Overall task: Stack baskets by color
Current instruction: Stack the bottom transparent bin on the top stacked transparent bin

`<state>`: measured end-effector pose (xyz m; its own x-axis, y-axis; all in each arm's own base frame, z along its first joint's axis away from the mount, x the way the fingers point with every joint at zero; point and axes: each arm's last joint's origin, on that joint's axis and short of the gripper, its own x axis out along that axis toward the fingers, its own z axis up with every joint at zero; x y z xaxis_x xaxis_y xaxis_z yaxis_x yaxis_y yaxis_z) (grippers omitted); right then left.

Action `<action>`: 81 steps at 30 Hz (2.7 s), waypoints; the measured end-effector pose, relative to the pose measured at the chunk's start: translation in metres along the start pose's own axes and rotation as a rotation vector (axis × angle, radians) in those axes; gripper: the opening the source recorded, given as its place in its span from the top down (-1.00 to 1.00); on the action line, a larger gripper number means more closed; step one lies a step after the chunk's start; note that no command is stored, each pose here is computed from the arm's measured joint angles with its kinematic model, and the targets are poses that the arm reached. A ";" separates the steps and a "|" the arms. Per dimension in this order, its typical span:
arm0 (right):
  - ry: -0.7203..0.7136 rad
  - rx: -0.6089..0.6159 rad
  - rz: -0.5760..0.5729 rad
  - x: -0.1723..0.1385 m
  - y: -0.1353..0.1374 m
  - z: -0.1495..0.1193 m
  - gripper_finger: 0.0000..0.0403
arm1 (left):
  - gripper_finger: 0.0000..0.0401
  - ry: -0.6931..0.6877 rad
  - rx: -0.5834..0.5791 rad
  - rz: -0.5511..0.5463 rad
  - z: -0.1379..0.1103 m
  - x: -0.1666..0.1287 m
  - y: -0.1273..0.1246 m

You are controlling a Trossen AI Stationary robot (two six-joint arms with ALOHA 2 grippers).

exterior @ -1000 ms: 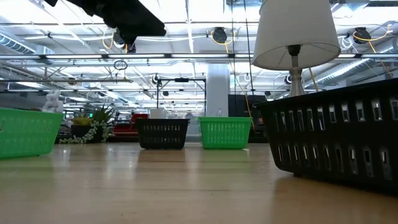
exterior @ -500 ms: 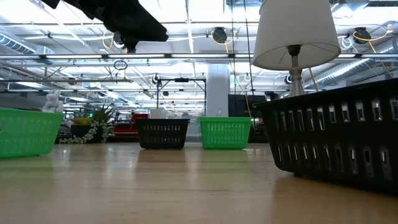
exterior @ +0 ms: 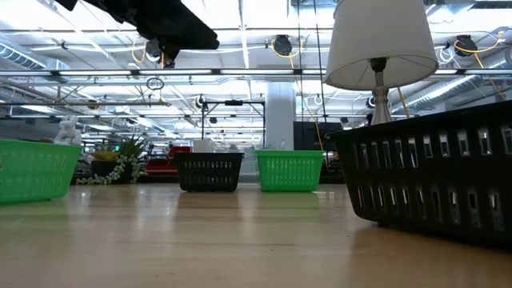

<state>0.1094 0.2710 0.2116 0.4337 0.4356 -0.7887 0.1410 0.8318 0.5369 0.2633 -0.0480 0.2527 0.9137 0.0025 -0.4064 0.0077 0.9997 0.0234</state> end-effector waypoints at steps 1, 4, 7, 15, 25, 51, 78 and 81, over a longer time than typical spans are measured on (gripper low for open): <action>0.010 -0.001 -0.007 0.004 0.000 -0.001 -0.02 | 0.55 -0.003 -0.001 0.002 0.000 0.000 0.001; 0.048 -0.006 -0.045 0.015 -0.003 -0.005 0.03 | 0.55 -0.010 -0.005 0.006 0.001 0.000 0.002; 0.066 -0.002 -0.091 0.020 -0.008 -0.007 0.15 | 0.55 -0.025 -0.008 0.009 0.003 0.000 0.003; 0.069 -0.037 -0.167 0.020 -0.016 -0.003 0.77 | 0.55 -0.027 -0.017 0.014 0.003 0.001 0.004; 0.173 -0.244 -0.352 0.010 -0.030 0.021 0.99 | 0.55 -0.028 0.000 0.014 0.003 0.001 0.004; 0.264 -1.235 -0.886 -0.066 -0.031 0.145 1.00 | 0.55 -0.161 0.208 0.192 0.021 -0.006 0.049; 0.328 -1.479 -0.546 -0.086 -0.126 0.269 1.00 | -0.13 0.051 0.345 0.205 0.092 -0.024 -0.038; 0.326 -1.477 -0.528 -0.088 -0.131 0.272 1.00 | -0.14 0.137 0.368 0.209 0.090 -0.005 -0.035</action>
<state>0.2949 0.0298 0.2922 0.3908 -0.1048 -0.9145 -0.8211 0.4093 -0.3977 0.2952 -0.0850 0.3360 0.8487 0.2317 -0.4754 -0.0048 0.9023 0.4311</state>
